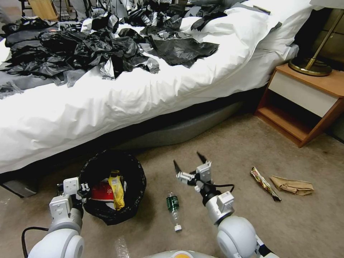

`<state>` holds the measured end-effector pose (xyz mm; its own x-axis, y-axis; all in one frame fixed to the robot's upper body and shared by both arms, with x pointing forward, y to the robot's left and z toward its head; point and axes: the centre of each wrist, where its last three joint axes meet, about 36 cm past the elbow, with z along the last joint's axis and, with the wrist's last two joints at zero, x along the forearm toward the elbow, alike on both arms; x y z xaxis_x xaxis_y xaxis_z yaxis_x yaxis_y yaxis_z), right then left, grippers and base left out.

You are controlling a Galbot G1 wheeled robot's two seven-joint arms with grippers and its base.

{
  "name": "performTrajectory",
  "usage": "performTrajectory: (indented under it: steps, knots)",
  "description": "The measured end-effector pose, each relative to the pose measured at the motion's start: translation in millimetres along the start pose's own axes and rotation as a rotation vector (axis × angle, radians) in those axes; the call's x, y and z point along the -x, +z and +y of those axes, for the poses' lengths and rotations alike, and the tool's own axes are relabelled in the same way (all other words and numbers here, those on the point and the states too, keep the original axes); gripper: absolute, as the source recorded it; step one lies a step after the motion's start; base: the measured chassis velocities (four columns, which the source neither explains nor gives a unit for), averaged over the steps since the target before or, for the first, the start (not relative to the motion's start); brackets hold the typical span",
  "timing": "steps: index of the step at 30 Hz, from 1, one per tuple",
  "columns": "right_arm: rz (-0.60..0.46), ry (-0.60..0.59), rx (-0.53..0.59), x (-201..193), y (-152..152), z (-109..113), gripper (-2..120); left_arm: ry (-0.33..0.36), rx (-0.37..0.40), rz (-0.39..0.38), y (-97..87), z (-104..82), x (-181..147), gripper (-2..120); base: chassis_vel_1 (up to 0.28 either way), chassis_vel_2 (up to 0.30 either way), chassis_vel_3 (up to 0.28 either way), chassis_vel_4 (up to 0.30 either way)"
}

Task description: Pick up the trash bin, then pick up the garbage from the floor and place it into the trash bin.

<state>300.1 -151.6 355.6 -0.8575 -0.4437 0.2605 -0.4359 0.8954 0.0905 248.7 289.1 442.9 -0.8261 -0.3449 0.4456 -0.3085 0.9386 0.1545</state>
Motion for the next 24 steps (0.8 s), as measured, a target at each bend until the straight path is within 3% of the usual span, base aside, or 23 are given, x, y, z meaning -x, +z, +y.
performTrajectory:
  steps: [7,24]
  knots:
    - [0.226,-0.052,0.004,10,22,-15,100,0.000,-0.005,-0.003,-1.2,-1.9,1,1,0.000,0.000,0.000,0.000]
    - [0.460,-0.131,0.049,61,50,-10,100,-0.006,-0.007,0.008,1.9,-7.3,9,1,0.000,0.000,0.000,0.000]
